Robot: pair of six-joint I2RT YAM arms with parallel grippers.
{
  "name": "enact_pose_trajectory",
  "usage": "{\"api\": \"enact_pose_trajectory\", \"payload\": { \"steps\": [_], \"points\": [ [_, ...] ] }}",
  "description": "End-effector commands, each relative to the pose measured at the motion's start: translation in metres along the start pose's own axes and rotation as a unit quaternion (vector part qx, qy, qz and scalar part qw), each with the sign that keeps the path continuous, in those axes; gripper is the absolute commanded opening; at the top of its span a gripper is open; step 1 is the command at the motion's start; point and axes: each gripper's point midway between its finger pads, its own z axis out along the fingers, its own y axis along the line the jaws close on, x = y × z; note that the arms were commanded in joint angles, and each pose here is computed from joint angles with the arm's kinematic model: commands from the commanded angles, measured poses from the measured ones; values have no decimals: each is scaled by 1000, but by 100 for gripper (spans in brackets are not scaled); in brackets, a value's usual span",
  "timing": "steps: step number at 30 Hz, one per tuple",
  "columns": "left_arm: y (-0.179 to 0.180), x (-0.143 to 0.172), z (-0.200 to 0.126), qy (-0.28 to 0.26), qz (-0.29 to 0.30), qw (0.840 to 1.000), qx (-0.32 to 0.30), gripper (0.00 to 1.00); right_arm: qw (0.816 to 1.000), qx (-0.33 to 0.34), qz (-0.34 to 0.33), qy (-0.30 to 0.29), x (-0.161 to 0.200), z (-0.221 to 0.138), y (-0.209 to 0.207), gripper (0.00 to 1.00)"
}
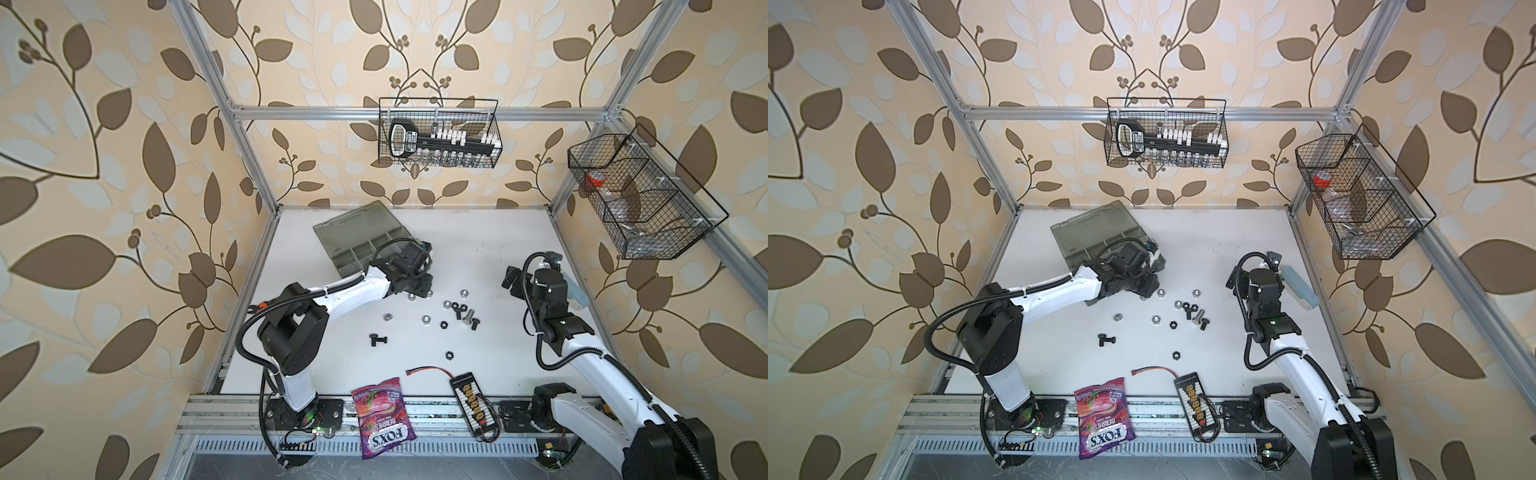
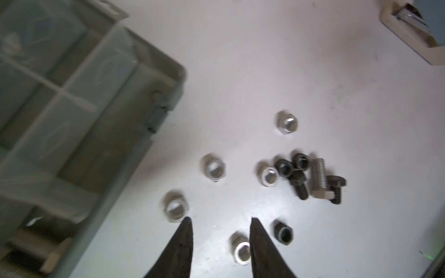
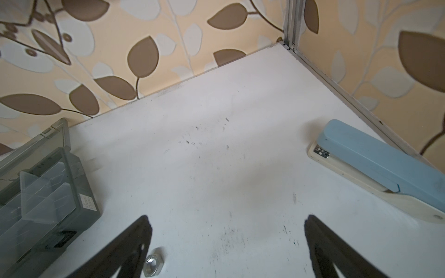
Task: Sort the screws and nuts into containers
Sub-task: Pick up the screw at the center of the table.
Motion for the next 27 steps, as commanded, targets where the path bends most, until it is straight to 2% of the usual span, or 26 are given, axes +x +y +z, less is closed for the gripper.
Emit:
{"api": "enact_pose_trajectory", "payload": {
  "steps": [1, 8, 13, 27],
  "points": [
    [-41, -6, 13, 5, 9, 999, 49, 40, 1000, 24, 7, -1, -3, 1, -5, 100],
    [-84, 3, 38, 34, 11, 995, 90, 33, 999, 50, 12, 2, -3, 2, -13, 100],
    [-107, 13, 57, 56, 22, 994, 94, 30, 997, 69, 18, -6, -6, 0, -20, 99],
    [-111, 17, 88, 89, 41, 994, 58, 24, 997, 70, 20, -7, -6, -1, -21, 100]
  ]
}}
